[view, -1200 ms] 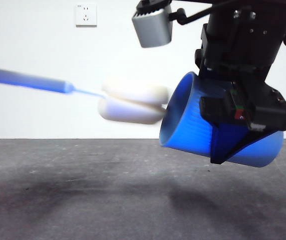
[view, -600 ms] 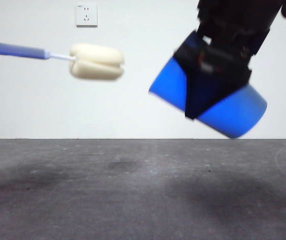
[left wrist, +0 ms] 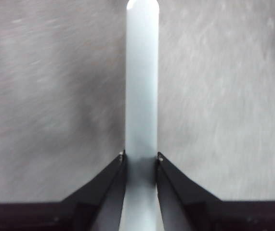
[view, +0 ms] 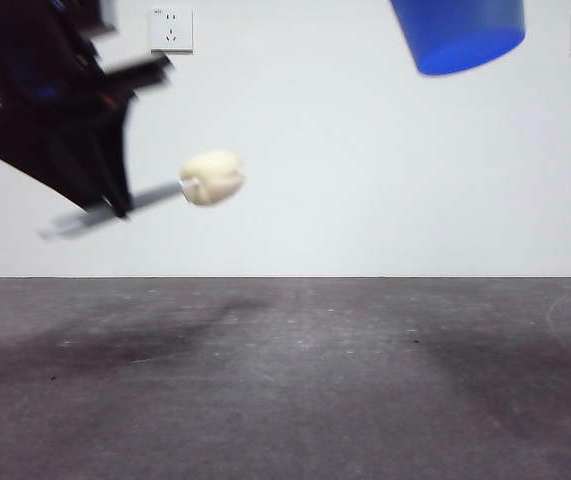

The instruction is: Pick up the cup brush,pick up the cup,insert the brush into the cup,clean the cup,put the cup brush back,put the cup back to the fixed position on the table

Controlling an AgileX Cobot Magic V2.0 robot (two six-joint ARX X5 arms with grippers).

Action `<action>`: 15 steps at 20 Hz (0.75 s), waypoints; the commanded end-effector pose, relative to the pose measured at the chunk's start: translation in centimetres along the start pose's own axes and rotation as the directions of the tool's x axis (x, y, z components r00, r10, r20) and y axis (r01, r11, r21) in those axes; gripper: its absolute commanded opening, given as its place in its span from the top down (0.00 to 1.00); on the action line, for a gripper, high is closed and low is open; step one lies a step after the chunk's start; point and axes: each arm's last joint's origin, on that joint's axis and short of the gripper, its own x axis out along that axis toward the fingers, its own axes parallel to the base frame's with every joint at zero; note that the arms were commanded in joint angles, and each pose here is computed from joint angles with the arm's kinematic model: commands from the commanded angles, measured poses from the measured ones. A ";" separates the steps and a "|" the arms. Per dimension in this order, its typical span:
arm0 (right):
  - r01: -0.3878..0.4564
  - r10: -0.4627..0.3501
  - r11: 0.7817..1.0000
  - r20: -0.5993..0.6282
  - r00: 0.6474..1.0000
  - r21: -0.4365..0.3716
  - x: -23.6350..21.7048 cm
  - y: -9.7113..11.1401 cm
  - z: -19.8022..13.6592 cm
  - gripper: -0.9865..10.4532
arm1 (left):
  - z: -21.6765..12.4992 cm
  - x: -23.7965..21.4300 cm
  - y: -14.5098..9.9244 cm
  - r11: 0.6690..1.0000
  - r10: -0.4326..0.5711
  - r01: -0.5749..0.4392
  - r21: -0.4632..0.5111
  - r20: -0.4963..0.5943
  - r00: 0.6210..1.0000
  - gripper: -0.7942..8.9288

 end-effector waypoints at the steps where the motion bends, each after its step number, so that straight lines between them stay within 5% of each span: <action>1: 0.002 -0.003 0.999 0.031 1.000 0.040 -0.7 -0.4 0.2 0.92 | -0.1 3.2 -0.1 0.996 0.012 -0.016 -0.086 -0.047 0.999 0.93; 15: -0.001 -0.002 0.997 0.037 0.999 0.081 -1.2 -0.7 0.2 0.92 | -1.3 11.6 -0.1 0.990 0.044 -0.058 -0.128 -0.112 0.993 0.93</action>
